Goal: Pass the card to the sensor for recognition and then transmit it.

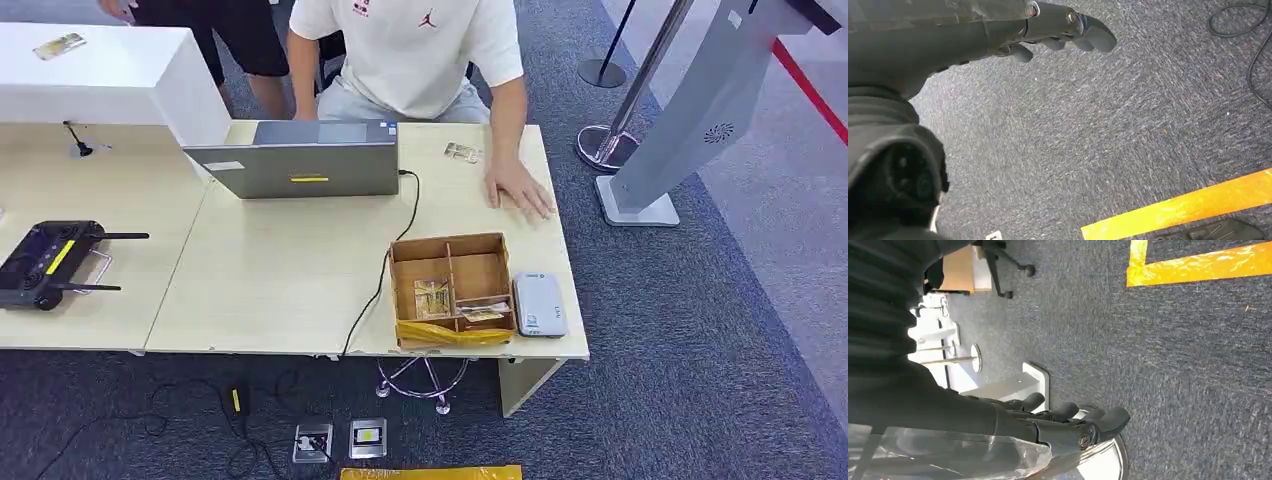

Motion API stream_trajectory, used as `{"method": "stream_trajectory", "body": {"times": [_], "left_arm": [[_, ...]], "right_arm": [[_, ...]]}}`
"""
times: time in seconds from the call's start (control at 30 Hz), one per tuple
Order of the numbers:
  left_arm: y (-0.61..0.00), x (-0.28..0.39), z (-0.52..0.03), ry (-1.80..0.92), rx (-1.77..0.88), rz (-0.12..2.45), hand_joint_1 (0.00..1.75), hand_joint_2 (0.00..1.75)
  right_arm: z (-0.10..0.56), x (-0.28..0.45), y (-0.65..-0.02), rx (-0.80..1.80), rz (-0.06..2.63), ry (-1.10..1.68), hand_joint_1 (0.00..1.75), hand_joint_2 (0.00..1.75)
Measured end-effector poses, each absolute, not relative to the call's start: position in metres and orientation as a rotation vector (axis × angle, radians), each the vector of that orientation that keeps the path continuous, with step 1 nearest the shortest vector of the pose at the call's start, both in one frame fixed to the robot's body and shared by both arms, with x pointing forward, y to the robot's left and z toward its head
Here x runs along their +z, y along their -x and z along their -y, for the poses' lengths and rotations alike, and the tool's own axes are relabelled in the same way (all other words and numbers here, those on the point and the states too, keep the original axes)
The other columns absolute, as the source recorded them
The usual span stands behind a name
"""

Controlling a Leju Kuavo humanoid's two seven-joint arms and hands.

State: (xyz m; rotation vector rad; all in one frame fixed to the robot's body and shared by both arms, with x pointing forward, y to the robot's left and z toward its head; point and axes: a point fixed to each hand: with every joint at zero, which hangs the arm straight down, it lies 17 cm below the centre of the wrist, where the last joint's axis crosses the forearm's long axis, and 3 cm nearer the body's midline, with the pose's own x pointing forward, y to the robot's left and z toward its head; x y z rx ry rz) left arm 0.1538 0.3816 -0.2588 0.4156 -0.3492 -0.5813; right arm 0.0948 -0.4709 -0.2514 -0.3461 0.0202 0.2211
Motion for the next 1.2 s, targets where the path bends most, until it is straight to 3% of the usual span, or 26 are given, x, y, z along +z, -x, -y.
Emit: {"method": "stream_trajectory", "body": {"times": [1.2], "left_arm": [[-0.159, -0.257, -0.385, -0.424, -0.627, 0.363, 0.0, 0.0]], "right_arm": [[0.447, -0.258, -0.088, 0.256, -0.034, 0.312, 0.0, 1.75]]}}
